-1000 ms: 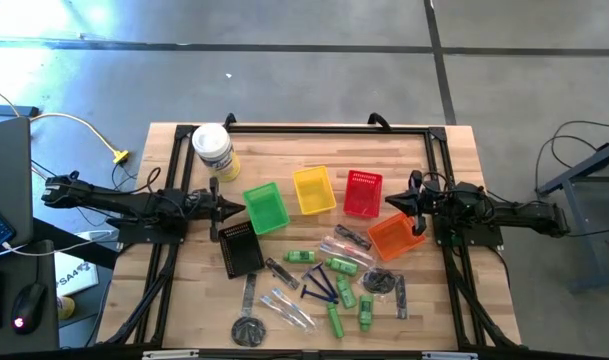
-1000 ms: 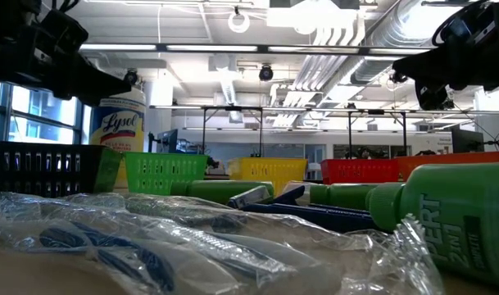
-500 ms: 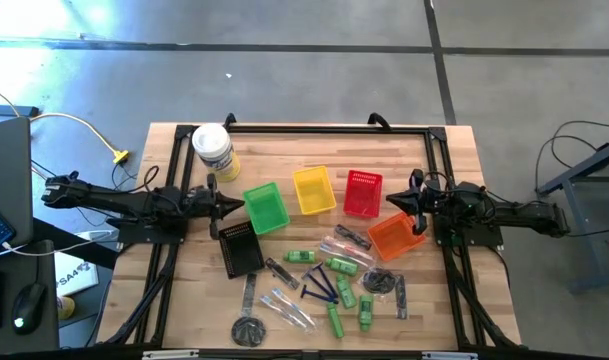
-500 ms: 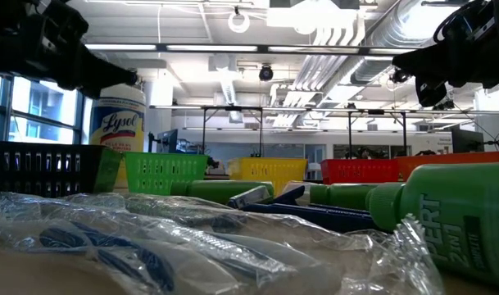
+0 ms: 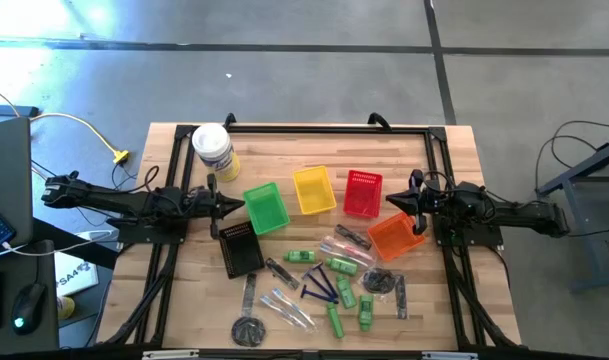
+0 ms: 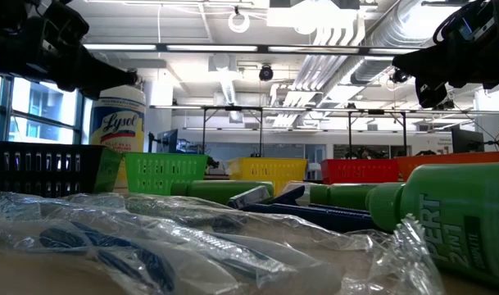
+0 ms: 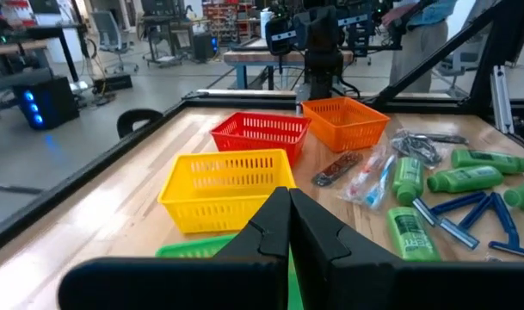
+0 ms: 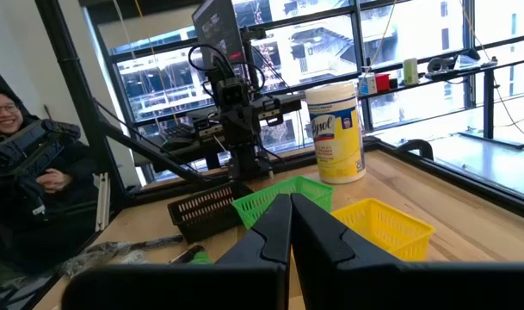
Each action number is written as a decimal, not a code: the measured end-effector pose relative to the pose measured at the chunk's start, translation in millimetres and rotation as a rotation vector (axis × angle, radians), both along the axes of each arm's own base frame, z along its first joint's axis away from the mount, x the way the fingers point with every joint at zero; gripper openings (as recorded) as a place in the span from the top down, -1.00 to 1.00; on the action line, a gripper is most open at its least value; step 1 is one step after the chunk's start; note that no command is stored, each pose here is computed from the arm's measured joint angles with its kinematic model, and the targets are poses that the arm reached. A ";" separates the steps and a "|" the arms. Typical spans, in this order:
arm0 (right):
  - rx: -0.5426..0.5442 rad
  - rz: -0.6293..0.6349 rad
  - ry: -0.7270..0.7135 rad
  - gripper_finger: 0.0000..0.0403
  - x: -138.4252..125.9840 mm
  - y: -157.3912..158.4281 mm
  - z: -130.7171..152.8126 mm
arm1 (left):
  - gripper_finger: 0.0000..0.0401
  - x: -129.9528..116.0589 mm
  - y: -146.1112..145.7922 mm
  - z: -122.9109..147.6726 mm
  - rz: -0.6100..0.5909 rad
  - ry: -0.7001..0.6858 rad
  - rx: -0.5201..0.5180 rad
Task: Pick & Place Travel size toiletries
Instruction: Put the green shampoo into the yellow bin
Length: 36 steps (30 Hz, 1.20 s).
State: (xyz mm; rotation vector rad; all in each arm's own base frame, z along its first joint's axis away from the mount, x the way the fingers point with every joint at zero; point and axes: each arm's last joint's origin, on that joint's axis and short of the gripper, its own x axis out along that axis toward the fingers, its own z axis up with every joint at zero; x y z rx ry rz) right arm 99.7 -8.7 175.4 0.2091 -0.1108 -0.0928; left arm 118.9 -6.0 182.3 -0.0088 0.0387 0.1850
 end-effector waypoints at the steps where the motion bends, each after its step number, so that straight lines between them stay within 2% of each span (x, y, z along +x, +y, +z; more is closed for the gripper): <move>1: 0.000 0.000 0.000 0.99 0.0 0.0 0.0 | 1.00 0.0 0.0 -0.1 0.000 0.000 -0.009; 15: 0.000 0.000 0.001 0.99 0.0 0.0 -0.1 | 1.00 0.0 0.0 2.4 -0.001 -0.019 0.010; 27: 0.000 0.000 0.001 0.99 0.0 0.0 -0.1 | 1.00 0.1 0.0 2.3 0.000 -0.019 -0.014; 36: 0.001 0.000 0.001 0.99 0.0 0.0 -0.1 | 1.00 0.0 0.0 5.9 -0.001 -0.044 0.048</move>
